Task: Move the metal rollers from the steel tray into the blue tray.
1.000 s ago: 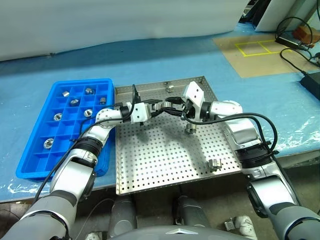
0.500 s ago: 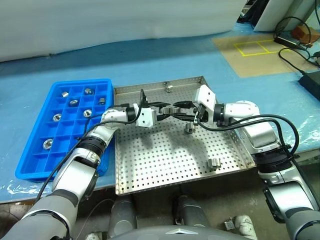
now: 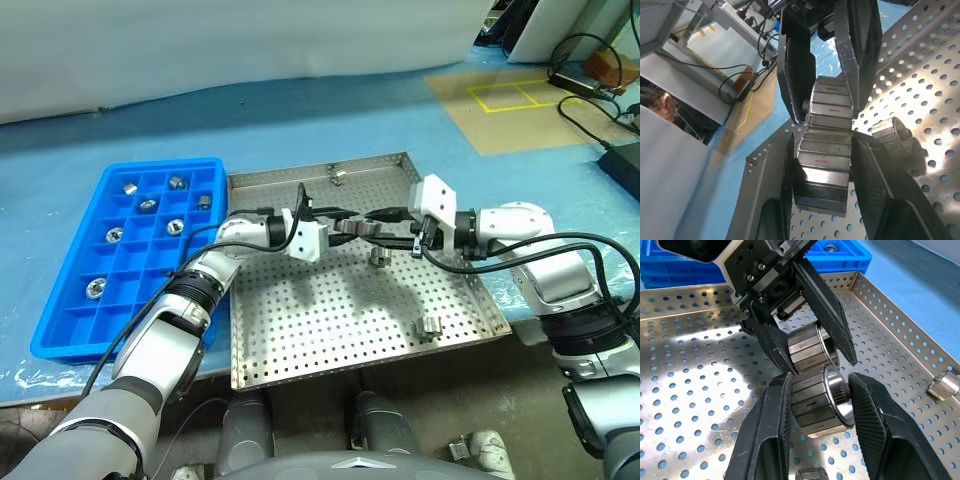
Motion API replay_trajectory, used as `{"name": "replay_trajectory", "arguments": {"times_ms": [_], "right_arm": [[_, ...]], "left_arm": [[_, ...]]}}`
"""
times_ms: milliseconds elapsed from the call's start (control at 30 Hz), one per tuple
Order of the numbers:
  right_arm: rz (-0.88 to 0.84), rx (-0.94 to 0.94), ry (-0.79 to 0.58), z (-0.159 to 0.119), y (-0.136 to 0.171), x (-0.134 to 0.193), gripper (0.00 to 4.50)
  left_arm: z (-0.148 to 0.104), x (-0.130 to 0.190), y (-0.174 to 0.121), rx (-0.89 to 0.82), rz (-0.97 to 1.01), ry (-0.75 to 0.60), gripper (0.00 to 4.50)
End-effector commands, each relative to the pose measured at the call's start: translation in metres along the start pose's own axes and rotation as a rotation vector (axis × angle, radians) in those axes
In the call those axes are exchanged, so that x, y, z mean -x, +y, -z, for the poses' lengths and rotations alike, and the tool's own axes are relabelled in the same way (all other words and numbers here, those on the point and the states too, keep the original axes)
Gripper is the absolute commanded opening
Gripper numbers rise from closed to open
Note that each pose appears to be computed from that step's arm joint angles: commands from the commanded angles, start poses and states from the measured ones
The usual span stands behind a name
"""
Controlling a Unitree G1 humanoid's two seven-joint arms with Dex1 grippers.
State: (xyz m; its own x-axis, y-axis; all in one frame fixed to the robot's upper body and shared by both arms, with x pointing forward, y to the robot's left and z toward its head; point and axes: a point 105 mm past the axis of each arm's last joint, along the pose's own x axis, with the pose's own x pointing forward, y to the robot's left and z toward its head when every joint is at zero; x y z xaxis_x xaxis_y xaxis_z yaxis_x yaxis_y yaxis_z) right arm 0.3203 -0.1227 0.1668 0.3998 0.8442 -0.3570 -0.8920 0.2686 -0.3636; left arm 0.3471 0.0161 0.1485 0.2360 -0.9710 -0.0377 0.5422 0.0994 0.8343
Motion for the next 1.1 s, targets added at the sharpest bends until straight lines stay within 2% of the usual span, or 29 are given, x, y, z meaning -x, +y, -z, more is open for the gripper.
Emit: {"name": "replay_trajectory", "arguments": {"times_ms": [33,200,533,833,1100], "right_arm": [[0.124,-0.019,0.113,0.018,-0.022,0.044,1.44],[0.153,-0.019,0.139,0.022,-0.027,0.059,1.44],[0.192,-0.001,0.158,0.028,-0.026,0.063,1.44],[0.238,0.152,0.183,0.027,-0.033,0.06,1.44],[0.28,0.192,0.166,0.023,-0.042,0.058,1.44]], "left_arm": [[0.026,0.043,0.037,0.048,-0.196,0.129,1.38],[0.026,0.043,0.037,0.046,-0.195,0.129,1.38],[0.027,0.046,0.038,0.05,-0.193,0.135,1.38],[0.028,0.049,0.033,0.327,-0.163,0.105,1.38],[0.028,0.053,0.034,0.35,-0.176,0.116,1.38]]}}
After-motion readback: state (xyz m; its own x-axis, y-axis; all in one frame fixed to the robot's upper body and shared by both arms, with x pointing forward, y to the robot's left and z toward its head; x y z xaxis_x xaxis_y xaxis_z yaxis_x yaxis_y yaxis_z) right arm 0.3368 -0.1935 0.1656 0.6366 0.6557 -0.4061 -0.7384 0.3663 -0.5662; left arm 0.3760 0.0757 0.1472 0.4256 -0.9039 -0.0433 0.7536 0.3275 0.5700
